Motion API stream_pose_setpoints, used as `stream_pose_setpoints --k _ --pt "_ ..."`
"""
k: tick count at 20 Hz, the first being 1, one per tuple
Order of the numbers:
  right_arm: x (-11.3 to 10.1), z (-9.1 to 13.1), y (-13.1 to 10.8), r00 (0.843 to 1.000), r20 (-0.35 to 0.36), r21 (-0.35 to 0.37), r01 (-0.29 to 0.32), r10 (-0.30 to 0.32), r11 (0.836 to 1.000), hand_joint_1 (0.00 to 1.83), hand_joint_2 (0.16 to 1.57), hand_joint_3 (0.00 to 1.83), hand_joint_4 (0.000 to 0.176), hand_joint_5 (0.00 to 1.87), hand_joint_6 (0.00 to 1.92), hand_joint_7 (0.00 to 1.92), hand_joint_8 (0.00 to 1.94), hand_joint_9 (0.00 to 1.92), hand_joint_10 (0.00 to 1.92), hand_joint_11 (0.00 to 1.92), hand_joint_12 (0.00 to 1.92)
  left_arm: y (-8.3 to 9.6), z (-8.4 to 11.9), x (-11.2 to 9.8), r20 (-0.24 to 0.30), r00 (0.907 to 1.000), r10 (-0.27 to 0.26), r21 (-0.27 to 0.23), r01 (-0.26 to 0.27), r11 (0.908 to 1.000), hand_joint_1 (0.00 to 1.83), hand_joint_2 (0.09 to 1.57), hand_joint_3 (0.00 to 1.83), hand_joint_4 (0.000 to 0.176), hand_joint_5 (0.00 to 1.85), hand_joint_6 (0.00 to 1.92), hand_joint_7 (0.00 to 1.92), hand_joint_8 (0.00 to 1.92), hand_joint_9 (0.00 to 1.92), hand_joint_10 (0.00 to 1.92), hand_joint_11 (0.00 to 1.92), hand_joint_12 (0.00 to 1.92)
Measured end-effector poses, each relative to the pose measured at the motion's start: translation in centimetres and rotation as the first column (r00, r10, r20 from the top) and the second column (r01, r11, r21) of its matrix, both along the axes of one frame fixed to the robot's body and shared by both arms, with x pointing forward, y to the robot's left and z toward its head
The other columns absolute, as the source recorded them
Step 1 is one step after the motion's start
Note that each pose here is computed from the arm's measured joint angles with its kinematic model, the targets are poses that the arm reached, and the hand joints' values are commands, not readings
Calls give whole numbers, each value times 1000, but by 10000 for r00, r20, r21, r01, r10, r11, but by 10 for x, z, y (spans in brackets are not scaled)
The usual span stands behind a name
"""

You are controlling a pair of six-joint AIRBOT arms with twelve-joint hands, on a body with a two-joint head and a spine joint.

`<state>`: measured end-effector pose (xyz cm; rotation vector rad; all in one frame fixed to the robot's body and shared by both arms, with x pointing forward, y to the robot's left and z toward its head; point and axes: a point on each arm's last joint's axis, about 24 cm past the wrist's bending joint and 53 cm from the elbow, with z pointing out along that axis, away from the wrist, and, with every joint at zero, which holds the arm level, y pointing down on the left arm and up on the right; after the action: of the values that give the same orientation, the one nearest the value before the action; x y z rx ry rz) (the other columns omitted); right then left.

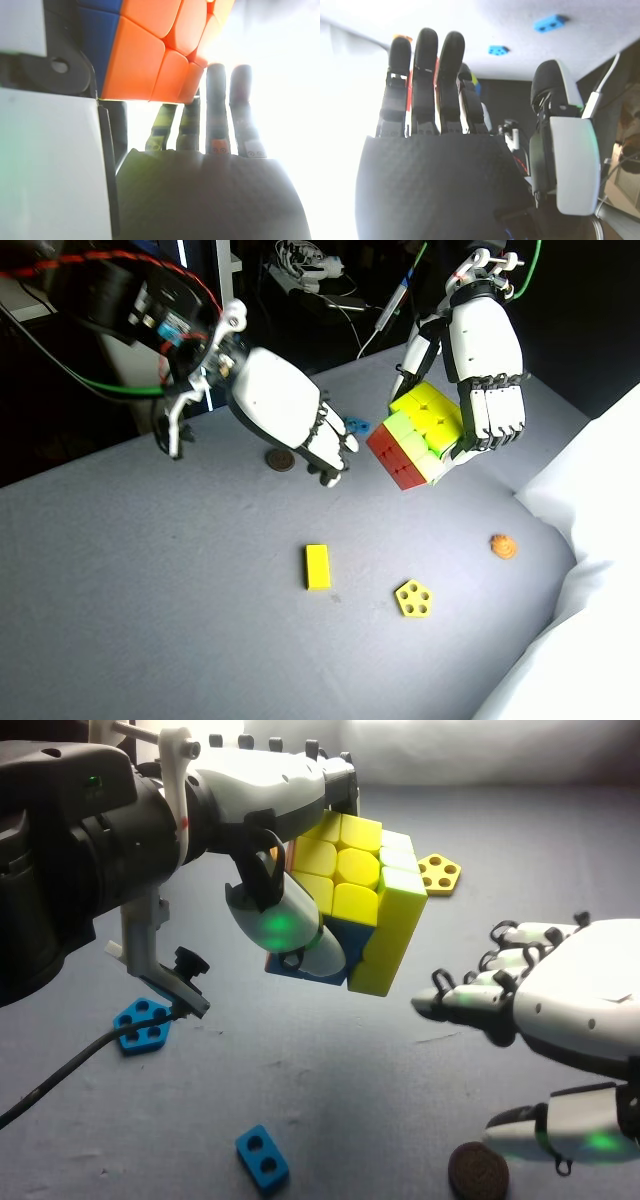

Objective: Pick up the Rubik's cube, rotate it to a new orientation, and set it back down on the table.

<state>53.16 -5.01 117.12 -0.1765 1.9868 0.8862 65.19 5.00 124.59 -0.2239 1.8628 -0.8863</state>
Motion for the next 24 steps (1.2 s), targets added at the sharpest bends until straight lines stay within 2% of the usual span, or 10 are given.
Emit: stream_pose_setpoints --k 5,8,11,13,15,16,18,21,22,24 --pt "-1 7 13 9995 104 240 -292 290 9993 444 1188 0 0 133 2 308 1374 202 1341 0 1031 1 0 0 5 10000 29 0 -29 10000 1080 988 0 0 98 1775 0 1888 68 1921 11 1921" --pt "8 5 21 9993 117 303 -369 366 9989 458 1182 0 0 138 7 316 1379 222 1319 0 1062 0 0 0 4 10000 4 -9 -4 10000 1092 963 0 3 104 1785 0 1870 74 1921 27 1921" --pt "16 4 19 9996 184 285 -209 204 9994 432 1193 3 0 128 1 283 1374 188 1324 0 1038 4 0 3 12 9999 143 18 -143 9999 1107 962 0 0 145 1690 9 1839 65 1897 10 1921" --pt "17 4 19 9997 186 284 -193 188 9994 441 1188 0 0 134 2 280 1351 187 1324 0 1030 5 3 4 53 9998 190 11 -191 9998 1122 995 8 0 109 1730 3 1845 90 1821 1 1913" --pt "16 3 22 9995 181 310 -249 243 9992 432 1189 0 0 116 0 281 1368 193 1322 0 1044 5 3 4 51 9998 171 -6 -171 9999 1167 1025 15 0 86 1782 0 1867 62 1879 0 1921" --pt "16 3 24 9995 167 324 -286 280 9991 462 1179 0 0 133 7 284 1363 195 1323 0 1039 4 3 4 40 9999 158 -18 -158 9999 1103 1013 8 0 92 1752 0 1868 48 1890 0 1921" --pt "20 2 23 9995 185 305 -243 237 9992 459 1180 0 0 165 13 309 1356 208 1328 0 1086 4 3 4 49 9999 157 -12 -157 9999 1152 1015 5 0 124 1689 0 1863 62 1911 8 1921" --pt "23 1 23 9996 201 295 -194 188 9994 449 1187 0 0 144 1 298 1376 189 1335 0 1011 6 3 5 75 9997 221 37 -221 9997 1112 993 0 0 123 1713 0 1860 58 1920 0 1921" --pt "23 1 24 9996 195 307 -206 200 9993 444 1190 1 0 142 0 298 1375 190 1340 0 1022 6 3 5 80 9997 228 43 -228 9997 1119 1014 5 0 135 1704 25 1852 103 1834 0 1916" --pt "25 3 25 9995 227 340 -217 209 9992 447 1181 0 0 154 4 312 1358 212 1322 0 1075 7 3 5 84 9996 266 62 -267 9996 1107 1009 3 0 121 1729 13 1855 94 1806 0 1921"
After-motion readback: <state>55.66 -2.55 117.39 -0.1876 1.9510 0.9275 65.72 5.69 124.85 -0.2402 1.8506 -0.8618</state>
